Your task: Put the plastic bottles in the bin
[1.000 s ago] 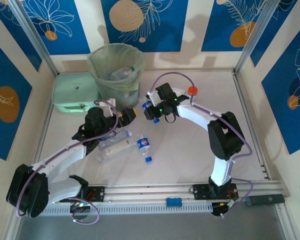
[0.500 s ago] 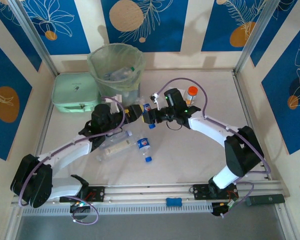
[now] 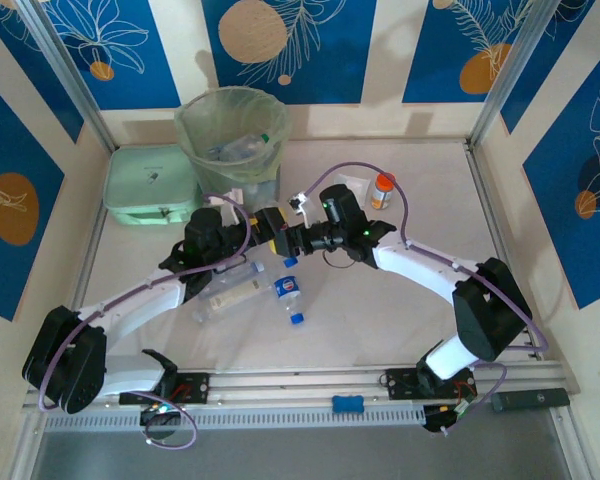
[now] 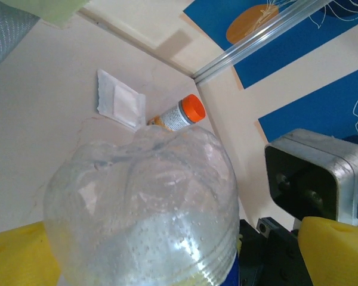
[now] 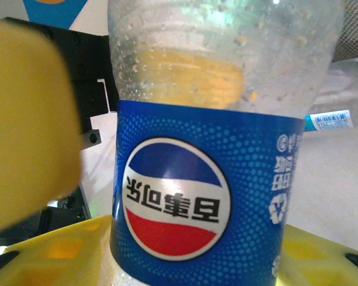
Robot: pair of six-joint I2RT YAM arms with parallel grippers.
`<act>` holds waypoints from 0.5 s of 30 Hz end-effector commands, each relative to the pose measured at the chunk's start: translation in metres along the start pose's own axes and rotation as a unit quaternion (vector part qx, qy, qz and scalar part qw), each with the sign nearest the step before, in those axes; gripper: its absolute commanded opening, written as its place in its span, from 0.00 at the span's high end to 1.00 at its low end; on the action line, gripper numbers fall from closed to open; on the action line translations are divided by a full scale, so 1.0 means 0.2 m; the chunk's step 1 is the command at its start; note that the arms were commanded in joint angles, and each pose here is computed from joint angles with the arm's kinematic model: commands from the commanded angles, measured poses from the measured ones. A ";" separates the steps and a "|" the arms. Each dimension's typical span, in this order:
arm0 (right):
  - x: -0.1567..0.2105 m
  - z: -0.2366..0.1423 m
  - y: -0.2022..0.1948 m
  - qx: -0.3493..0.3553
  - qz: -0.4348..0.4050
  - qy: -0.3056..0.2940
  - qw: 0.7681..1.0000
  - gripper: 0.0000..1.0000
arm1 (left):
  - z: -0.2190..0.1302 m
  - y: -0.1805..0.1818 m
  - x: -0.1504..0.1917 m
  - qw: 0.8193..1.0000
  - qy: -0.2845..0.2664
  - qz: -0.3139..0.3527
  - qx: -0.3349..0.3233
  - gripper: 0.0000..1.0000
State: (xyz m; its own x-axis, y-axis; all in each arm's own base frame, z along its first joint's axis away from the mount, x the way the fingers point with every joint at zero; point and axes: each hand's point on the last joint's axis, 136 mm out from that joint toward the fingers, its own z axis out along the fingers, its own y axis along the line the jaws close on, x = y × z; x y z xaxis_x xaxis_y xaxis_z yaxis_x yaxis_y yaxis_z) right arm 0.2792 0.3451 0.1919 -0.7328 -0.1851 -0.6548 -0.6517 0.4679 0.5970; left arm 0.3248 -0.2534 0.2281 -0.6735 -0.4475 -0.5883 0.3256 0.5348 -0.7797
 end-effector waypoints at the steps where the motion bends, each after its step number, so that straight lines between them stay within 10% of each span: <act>1: -0.03 -0.03 0.10 -0.035 -0.009 -0.016 0.999 0.52 | -0.02 -0.03 -0.03 1.000 -0.023 -0.001 0.008 0.08; 15: -0.04 -0.01 0.18 -0.058 -0.019 -0.020 0.998 0.52 | -0.03 0.02 -0.02 0.999 -0.032 -0.015 -0.003 0.43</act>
State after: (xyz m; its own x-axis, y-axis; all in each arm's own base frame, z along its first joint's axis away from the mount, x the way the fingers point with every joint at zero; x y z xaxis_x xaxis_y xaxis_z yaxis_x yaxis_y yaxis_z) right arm 0.2690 0.3574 0.2034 -0.7202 -0.1724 -0.6720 -0.6728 0.4096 0.6161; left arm 0.3256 -0.2491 0.2254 -0.6651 -0.4923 -0.5615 0.2923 0.5203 -0.8024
